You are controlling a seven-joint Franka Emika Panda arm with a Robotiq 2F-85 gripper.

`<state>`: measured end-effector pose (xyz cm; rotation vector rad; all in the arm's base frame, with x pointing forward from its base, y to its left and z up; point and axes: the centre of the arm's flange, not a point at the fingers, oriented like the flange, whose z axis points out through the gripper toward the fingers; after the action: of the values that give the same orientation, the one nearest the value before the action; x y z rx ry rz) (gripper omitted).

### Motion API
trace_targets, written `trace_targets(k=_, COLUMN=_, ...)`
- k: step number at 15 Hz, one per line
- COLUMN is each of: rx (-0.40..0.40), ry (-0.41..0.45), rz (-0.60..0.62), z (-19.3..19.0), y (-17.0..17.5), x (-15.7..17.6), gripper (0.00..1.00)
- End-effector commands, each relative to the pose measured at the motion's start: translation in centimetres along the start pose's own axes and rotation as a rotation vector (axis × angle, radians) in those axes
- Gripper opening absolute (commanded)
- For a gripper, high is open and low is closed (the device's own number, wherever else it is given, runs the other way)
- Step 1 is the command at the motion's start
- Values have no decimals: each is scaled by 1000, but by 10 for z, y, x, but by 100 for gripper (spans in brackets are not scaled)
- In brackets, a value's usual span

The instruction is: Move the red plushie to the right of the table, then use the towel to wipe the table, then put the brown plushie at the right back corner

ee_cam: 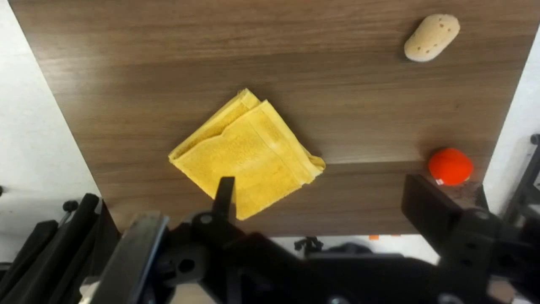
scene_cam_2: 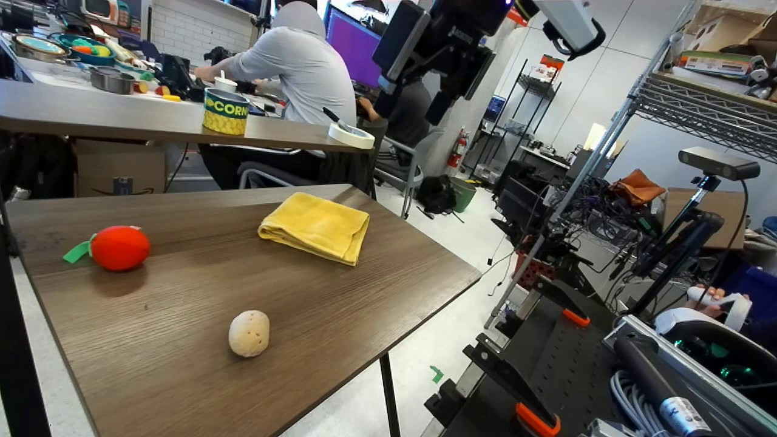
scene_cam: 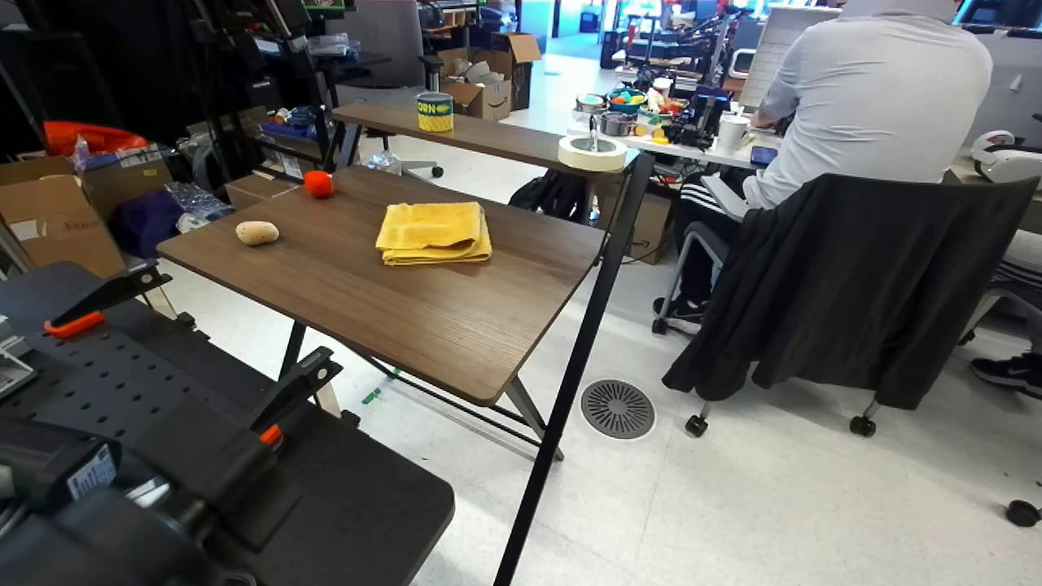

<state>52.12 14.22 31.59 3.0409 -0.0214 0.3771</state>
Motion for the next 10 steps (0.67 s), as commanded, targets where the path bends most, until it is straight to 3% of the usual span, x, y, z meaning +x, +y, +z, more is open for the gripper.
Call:
trace_targets(k=1, rx=3, ry=195, rz=-63, z=7, y=-12, x=-19, gripper=100)
trace_targets(k=3, rx=-4, ry=265, rz=-116, z=15, y=-24, x=-19, gripper=100)
trace_targets(k=5, rx=5, ry=273, rz=-117, z=23, y=-30, x=-14, gripper=100)
trace_targets(k=7, rx=12, ry=201, rz=-97, z=39, y=-34, x=-8, gripper=100)
trace_targets(k=8, rx=52, ry=87, rz=-122, z=45, y=-36, x=-7, gripper=100)
trace_targets(k=9, rx=13, ry=188, rz=-97, z=29, y=-26, x=-21, gripper=100)
trace_targets(k=10, rx=30, ry=142, rz=-105, z=43, y=-32, x=-26, gripper=100)
